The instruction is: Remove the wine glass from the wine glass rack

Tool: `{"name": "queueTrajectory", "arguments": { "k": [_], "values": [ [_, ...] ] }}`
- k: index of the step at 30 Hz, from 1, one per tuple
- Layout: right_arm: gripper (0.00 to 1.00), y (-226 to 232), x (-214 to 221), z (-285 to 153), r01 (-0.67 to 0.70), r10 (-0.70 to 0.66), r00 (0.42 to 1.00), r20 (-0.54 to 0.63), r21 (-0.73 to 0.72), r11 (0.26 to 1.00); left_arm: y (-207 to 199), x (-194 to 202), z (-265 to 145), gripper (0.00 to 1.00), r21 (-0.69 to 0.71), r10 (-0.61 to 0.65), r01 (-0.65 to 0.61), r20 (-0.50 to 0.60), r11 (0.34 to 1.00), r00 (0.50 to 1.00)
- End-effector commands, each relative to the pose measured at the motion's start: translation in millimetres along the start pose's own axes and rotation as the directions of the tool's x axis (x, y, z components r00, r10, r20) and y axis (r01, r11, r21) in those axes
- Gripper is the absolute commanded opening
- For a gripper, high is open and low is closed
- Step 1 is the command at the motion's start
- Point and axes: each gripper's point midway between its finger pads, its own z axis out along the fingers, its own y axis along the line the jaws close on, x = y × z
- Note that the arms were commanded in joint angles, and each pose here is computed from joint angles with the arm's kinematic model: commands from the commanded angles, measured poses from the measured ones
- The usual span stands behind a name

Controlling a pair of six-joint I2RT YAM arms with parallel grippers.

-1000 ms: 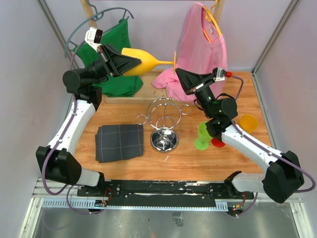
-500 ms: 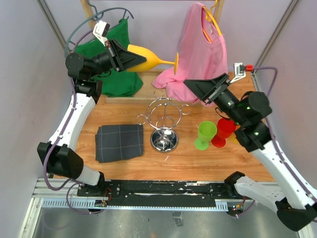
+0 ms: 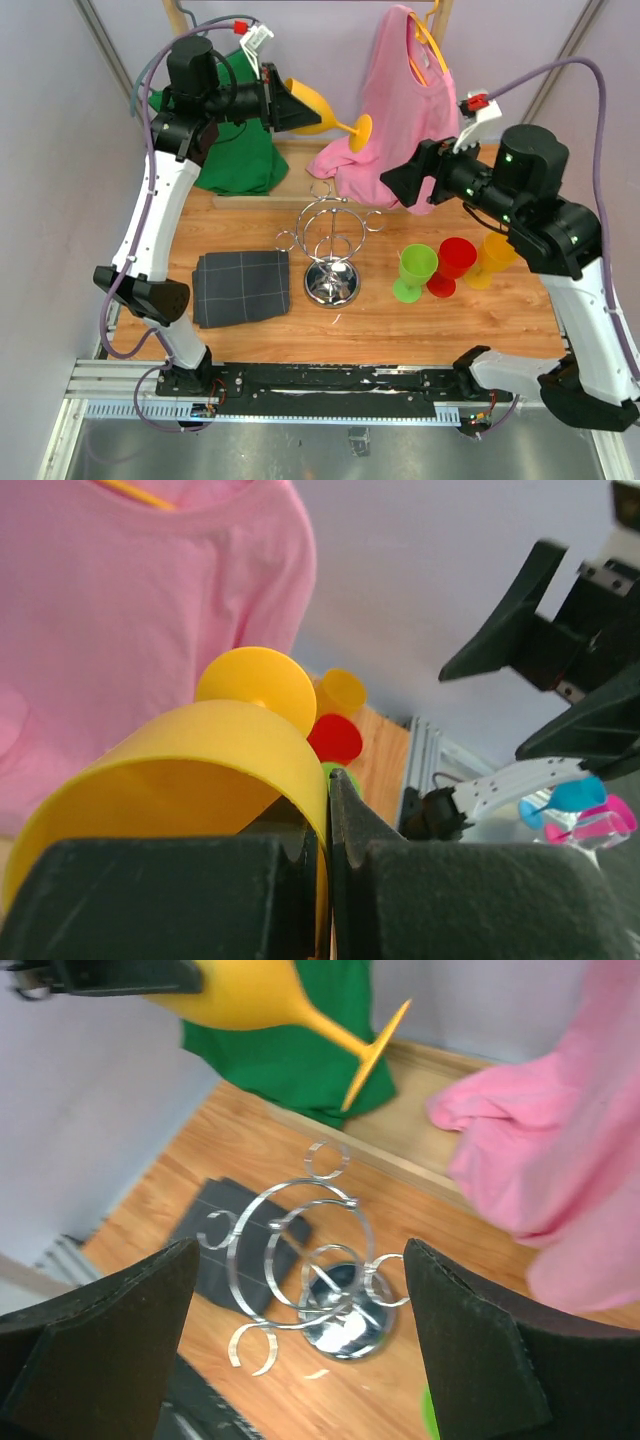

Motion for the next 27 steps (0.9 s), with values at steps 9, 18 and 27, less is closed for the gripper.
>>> {"name": "queueTrajectory", "arguments": {
  "k": [9, 18, 27],
  "values": [
    [0.88, -41, 8, 2, 0.320, -0.305, 0.945, -0.120, 0.134, 0.938, 4, 61, -5, 0.00, -0.114, 0.251, -0.281, -0.224, 0.953, 0.942],
    [0.99, -72, 14, -39, 0.227, -0.228, 0.973, -0.038, 0.340, 0.913, -90, 64, 12, 0.00, 0.012, 0.547, -0.555, -0.188, 0.832, 0.816],
    [0.99, -121, 11, -130, 0.092, -0.197, 0.976, 0.092, 0.646, 0.758, -163, 122, 39, 0.00, 0.214, 0.612, -0.575, -0.202, 0.790, 0.765]
  ]
}}
